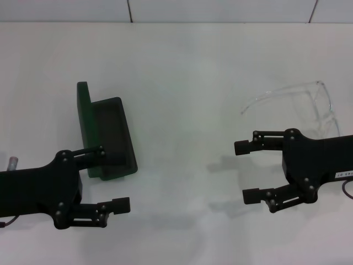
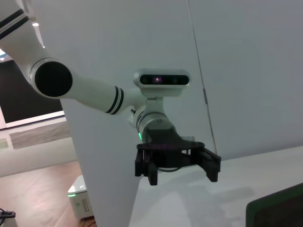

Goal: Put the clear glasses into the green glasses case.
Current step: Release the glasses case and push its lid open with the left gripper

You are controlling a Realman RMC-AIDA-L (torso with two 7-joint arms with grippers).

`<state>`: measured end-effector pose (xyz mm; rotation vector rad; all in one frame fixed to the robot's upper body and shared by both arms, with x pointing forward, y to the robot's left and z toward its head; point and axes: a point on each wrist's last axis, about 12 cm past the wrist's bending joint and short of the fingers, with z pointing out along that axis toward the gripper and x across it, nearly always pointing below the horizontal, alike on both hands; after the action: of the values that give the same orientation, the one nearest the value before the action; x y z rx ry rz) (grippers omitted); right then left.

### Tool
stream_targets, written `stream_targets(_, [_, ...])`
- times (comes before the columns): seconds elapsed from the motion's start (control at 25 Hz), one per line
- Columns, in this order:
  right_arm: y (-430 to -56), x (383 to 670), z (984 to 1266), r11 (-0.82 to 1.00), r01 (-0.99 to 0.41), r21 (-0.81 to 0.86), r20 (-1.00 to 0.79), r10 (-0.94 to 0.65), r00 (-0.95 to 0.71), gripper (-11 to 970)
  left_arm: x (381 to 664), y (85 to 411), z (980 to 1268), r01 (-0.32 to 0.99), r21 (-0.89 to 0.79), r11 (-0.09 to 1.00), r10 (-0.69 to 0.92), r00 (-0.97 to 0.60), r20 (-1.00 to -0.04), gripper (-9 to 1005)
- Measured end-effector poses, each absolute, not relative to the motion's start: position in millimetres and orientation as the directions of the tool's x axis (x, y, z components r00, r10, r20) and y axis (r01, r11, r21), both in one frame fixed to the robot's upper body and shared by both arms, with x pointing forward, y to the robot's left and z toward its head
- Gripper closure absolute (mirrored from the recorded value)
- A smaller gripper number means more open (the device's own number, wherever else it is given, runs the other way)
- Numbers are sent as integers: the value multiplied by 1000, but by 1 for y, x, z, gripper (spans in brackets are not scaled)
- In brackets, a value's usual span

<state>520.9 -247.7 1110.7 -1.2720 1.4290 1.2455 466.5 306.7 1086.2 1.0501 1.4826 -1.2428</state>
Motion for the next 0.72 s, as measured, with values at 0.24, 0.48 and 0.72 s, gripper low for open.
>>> stream_targets(0.24, [-246, 520, 1110, -12, -990, 144, -977, -163, -140, 73, 467, 307, 1086, 966, -220, 135, 56, -229, -972, 135])
stream_targets(0.48, [-245, 520, 1109, -5, -989, 149, -976, -160, -146, 74, 470, 307, 1086, 961, -224, 162, 42, -234, -971, 134])
stream_targets(0.72, [-255, 532, 1104, 119, -987, 108, -970, -205, -130, 74, 491, 319, 1103, 885, -318, 341, -112, -298, -948, 134])
